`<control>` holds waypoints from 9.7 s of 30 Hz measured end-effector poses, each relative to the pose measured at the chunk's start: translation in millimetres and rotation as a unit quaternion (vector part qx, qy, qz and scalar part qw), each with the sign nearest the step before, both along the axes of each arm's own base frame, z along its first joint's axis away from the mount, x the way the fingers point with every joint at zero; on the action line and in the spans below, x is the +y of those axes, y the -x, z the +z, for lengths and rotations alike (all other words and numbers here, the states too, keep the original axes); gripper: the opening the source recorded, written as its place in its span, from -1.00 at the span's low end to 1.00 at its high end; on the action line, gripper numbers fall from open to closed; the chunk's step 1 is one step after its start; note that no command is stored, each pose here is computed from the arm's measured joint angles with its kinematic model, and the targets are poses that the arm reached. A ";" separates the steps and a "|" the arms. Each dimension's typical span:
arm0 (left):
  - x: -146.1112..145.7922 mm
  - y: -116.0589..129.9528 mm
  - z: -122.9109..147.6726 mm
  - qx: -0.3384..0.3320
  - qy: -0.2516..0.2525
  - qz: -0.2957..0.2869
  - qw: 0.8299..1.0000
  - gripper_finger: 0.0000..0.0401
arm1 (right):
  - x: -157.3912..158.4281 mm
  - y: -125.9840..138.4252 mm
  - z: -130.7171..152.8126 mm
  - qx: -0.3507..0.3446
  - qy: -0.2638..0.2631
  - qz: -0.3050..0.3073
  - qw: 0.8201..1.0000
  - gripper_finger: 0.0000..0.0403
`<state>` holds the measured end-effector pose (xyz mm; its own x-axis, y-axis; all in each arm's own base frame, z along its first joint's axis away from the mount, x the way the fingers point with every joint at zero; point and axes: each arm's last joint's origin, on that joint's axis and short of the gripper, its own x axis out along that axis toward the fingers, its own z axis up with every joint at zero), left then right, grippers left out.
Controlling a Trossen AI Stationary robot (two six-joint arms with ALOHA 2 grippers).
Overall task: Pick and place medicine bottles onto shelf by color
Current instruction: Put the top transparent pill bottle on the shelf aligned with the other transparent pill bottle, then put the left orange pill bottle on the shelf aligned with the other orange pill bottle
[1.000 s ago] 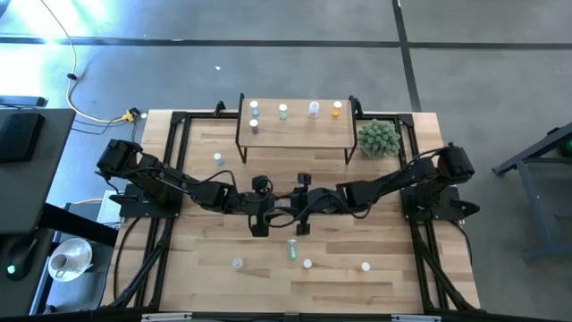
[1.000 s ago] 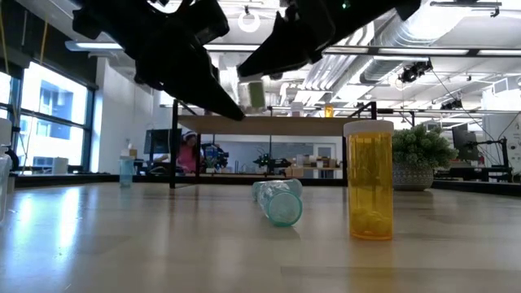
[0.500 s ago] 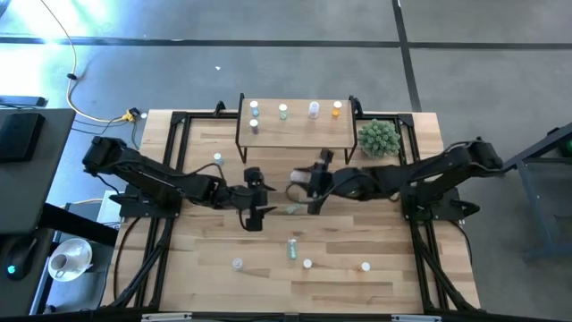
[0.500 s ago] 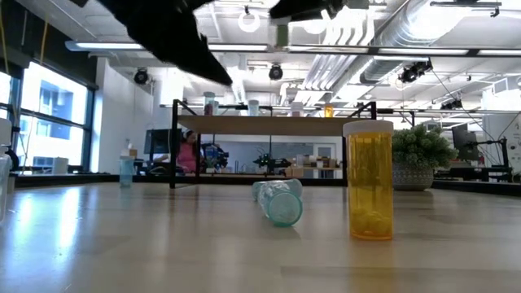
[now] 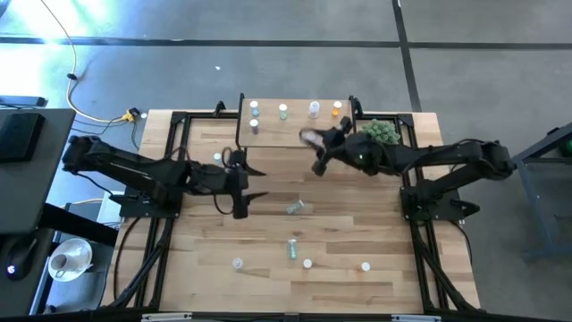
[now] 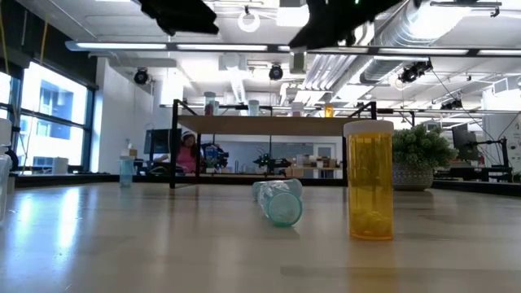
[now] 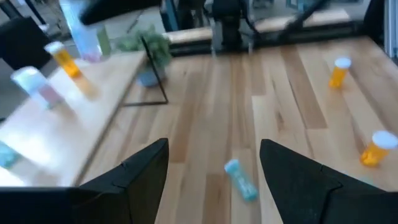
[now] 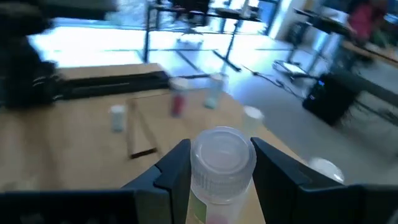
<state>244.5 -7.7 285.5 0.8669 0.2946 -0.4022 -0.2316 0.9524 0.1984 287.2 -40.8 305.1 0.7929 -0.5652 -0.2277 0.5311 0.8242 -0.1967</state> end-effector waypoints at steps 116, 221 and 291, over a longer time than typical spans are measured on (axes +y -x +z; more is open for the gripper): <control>9.6 31.6 -62.4 0.077 0.097 0.035 0.992 0.21 | 204.1 8.8 -99.9 0.195 -0.126 0.399 0.887 0.18; 9.4 31.8 -62.8 0.079 0.100 0.031 0.991 0.21 | -32.8 80.3 29.6 -0.032 -0.024 -0.167 0.985 -0.46; 9.3 32.1 -63.2 0.082 0.099 0.031 0.991 0.21 | -82.0 48.9 -35.9 0.091 -0.142 -0.167 0.971 -0.09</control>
